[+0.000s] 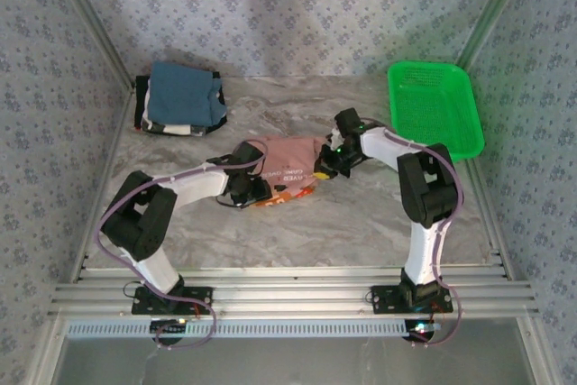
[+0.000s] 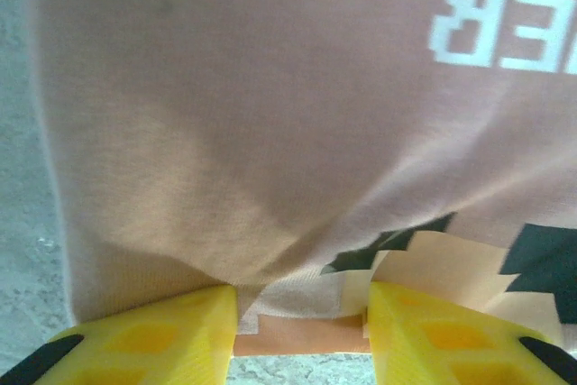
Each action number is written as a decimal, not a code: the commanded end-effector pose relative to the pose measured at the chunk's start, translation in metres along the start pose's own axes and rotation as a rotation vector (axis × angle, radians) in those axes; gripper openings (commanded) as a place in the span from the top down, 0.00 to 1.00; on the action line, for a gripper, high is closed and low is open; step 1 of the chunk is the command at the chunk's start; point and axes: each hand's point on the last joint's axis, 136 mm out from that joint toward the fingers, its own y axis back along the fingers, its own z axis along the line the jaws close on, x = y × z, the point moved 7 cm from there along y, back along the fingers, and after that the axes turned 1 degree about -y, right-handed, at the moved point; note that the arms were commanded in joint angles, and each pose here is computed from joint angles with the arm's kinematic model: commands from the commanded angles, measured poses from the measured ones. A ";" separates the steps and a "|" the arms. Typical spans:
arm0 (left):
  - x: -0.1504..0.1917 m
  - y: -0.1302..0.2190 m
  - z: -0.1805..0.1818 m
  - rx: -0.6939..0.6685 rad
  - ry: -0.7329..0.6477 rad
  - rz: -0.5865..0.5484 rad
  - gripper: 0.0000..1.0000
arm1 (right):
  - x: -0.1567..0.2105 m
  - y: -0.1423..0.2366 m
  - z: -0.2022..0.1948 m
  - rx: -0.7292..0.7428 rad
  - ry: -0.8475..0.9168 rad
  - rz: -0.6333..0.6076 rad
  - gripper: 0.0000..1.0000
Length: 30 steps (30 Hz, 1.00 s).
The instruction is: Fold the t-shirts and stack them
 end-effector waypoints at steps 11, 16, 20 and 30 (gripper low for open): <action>0.009 0.003 -0.014 0.013 -0.140 0.045 0.46 | -0.008 0.008 -0.012 0.026 0.092 -0.027 0.68; 0.005 0.042 -0.033 0.122 -0.166 -0.014 0.36 | -0.005 0.030 0.006 -0.019 0.131 -0.069 0.59; -0.001 0.080 -0.043 0.187 -0.155 -0.087 0.31 | 0.011 0.051 0.021 -0.085 0.123 -0.118 0.58; -0.042 0.086 0.000 0.220 0.062 -0.150 0.22 | 0.032 0.028 0.046 -0.264 0.057 -0.087 0.43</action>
